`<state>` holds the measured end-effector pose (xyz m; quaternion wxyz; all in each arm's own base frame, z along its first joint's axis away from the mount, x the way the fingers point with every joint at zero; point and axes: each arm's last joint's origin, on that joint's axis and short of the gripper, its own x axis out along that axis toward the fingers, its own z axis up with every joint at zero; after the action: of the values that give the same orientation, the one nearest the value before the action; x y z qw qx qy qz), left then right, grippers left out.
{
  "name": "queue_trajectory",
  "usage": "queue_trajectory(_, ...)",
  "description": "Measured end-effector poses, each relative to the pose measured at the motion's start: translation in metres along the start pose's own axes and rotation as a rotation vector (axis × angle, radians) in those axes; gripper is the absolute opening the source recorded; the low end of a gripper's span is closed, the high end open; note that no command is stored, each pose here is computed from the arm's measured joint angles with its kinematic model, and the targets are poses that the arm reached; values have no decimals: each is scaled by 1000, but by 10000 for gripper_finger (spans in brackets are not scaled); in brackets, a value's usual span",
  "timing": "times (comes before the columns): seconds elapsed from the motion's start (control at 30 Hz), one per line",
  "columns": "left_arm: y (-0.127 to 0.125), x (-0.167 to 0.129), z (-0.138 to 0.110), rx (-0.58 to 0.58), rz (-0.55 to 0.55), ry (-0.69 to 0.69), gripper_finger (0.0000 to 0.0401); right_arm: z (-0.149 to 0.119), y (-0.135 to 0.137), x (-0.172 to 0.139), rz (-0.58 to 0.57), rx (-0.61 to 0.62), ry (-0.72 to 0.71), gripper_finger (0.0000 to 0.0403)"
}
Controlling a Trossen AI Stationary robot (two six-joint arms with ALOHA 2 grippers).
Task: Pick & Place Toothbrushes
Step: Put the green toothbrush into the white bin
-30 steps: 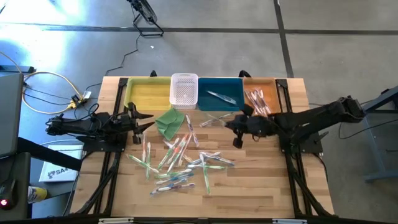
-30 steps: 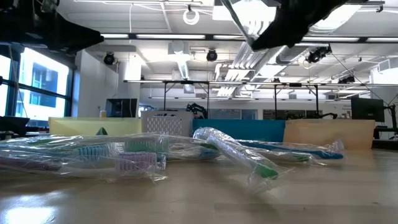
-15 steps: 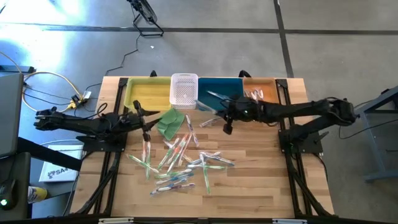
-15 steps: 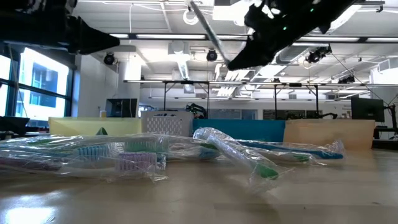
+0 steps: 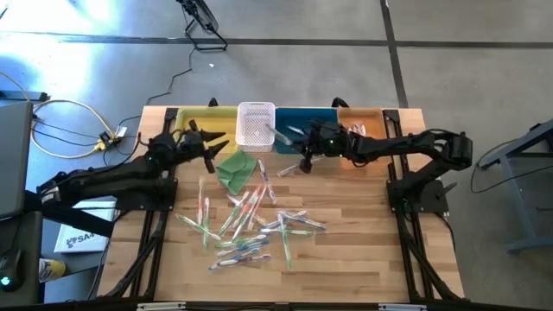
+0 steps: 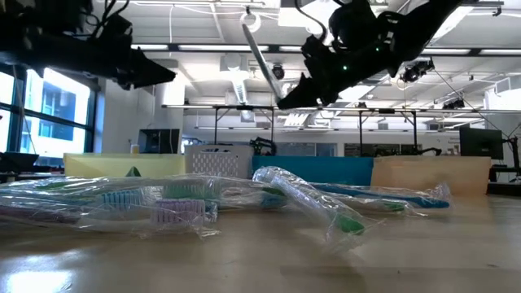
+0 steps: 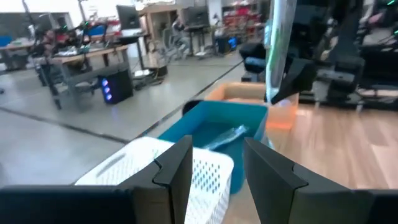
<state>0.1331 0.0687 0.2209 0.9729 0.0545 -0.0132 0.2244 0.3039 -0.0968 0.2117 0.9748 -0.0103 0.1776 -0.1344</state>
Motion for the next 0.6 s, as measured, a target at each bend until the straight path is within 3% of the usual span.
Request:
queue_trajectory(0.17, 6, 13, 11, 8, -96, -116, 136, 5, 1, 1, 34, 22, -66, 9)
queue_trajectory(0.43, 6, 51, 11, 20, -189, -52, 136, 7, 8, 1, 22, 23, -77, 9)
queue_trajectory(0.6, 3, 73, 19, 123, -312, -70, 136, 8, 16, 1, 46, 18, -77, 9)
